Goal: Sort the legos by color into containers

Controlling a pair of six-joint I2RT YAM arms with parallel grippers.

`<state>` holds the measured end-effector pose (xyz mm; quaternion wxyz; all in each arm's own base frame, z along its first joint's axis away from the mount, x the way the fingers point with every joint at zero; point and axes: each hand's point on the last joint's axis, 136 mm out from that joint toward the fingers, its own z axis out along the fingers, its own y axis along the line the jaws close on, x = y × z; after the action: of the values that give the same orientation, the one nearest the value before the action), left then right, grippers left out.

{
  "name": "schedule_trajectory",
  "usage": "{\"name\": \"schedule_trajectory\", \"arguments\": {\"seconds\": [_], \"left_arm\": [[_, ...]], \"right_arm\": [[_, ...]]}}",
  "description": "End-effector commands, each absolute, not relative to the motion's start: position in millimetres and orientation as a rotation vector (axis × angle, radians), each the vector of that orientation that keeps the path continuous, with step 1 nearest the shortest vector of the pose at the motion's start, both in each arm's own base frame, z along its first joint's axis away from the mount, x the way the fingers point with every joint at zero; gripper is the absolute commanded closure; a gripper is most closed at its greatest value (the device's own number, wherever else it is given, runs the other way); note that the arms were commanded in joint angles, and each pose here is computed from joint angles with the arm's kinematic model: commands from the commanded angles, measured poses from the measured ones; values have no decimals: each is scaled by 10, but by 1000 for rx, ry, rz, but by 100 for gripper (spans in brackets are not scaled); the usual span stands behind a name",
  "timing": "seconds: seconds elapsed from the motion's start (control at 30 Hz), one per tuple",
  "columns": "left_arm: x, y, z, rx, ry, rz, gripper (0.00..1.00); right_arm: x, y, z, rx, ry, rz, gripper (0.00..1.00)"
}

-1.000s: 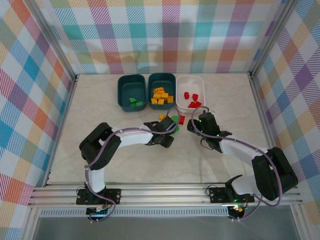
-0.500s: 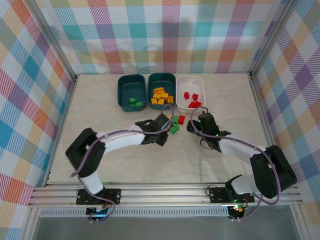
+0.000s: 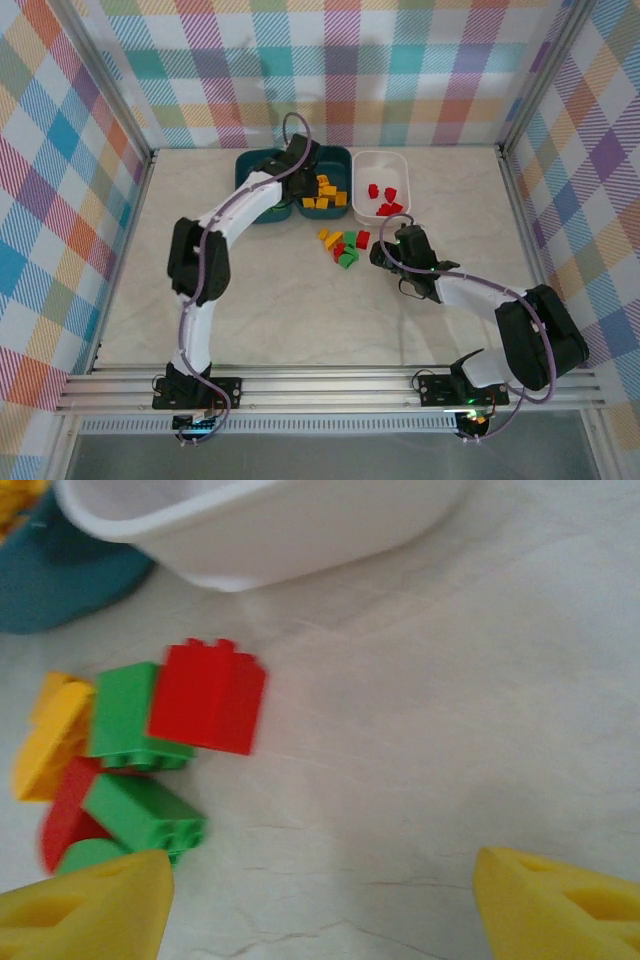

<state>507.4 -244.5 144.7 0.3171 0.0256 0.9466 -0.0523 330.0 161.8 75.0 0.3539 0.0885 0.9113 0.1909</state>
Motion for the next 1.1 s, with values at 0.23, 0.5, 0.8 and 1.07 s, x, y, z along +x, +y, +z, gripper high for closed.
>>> {"name": "schedule_trajectory", "arguments": {"seconds": [0.23, 0.5, 0.8, 1.07], "left_arm": [[5112, -2885, 1225, 139, 2564, -326, 60], [4580, -3164, 1697, 337, 2476, -230, 9], [3441, -3452, 1197, 425, 2524, -339, 23], [3314, -3614, 989, 530, 2516, -400, 23]], "right_arm": [[3304, 1862, 1171, 89, 2175, 702, 18], [3322, 1641, 1047, 212, 2218, 573, 18], [3267, 1301, 989, 388, 2211, 428, 18], [3238, 1209, 984, 426, 2205, 391, 18]]}}
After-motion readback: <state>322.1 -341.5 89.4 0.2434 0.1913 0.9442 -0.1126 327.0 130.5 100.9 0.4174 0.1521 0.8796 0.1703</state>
